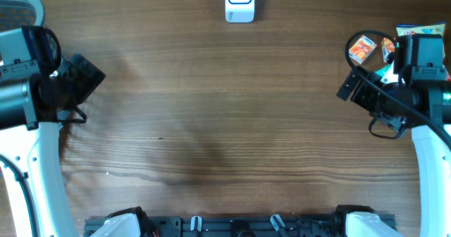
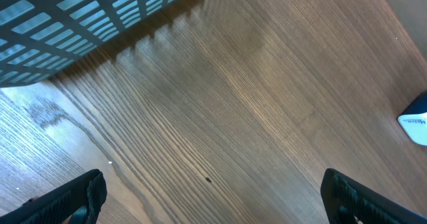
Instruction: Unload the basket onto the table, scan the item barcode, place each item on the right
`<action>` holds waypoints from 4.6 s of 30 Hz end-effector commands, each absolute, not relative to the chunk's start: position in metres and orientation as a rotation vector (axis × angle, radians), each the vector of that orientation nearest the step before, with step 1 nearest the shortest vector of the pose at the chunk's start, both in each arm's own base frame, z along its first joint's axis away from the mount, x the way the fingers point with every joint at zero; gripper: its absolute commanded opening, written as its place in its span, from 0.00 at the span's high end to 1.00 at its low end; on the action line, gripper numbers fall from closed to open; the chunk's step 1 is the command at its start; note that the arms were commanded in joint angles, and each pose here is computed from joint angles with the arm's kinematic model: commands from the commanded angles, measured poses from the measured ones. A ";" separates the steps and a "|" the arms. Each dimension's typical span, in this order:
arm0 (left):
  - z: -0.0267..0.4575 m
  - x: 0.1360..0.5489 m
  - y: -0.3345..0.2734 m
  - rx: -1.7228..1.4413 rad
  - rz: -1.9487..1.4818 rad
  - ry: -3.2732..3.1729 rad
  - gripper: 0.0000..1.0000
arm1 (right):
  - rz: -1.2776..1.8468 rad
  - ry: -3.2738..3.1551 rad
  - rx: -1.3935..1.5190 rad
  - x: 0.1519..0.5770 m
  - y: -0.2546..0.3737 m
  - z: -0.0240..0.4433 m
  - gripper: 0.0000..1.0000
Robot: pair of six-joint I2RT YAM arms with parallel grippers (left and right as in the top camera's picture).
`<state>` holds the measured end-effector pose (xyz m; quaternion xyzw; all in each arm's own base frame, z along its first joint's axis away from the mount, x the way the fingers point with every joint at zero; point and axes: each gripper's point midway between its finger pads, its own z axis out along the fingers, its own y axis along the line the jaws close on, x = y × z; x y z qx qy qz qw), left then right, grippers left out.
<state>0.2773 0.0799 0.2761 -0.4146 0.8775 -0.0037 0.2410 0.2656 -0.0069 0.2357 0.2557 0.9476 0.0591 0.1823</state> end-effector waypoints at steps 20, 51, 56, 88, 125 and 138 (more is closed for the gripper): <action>0.280 0.276 0.084 -1.157 0.005 2.375 0.00 | 0.235 2.393 0.364 0.252 0.006 0.263 0.00; 0.280 0.276 0.084 -1.157 0.005 2.374 0.00 | 0.435 1.782 -0.062 0.222 0.058 0.199 0.00; 0.280 0.276 0.084 -1.157 0.005 2.374 0.00 | 0.418 1.725 -0.060 0.218 0.056 0.200 0.00; 0.280 0.276 0.084 -1.157 0.005 2.374 0.00 | 0.246 1.544 -0.137 0.242 0.045 0.181 0.00; 0.280 0.276 0.084 -1.157 0.005 2.375 0.00 | 0.006 1.570 0.003 0.247 -0.006 0.175 0.00; 0.280 0.276 0.084 -1.157 0.005 2.374 0.00 | 0.016 1.566 -0.006 0.247 -0.003 0.176 0.00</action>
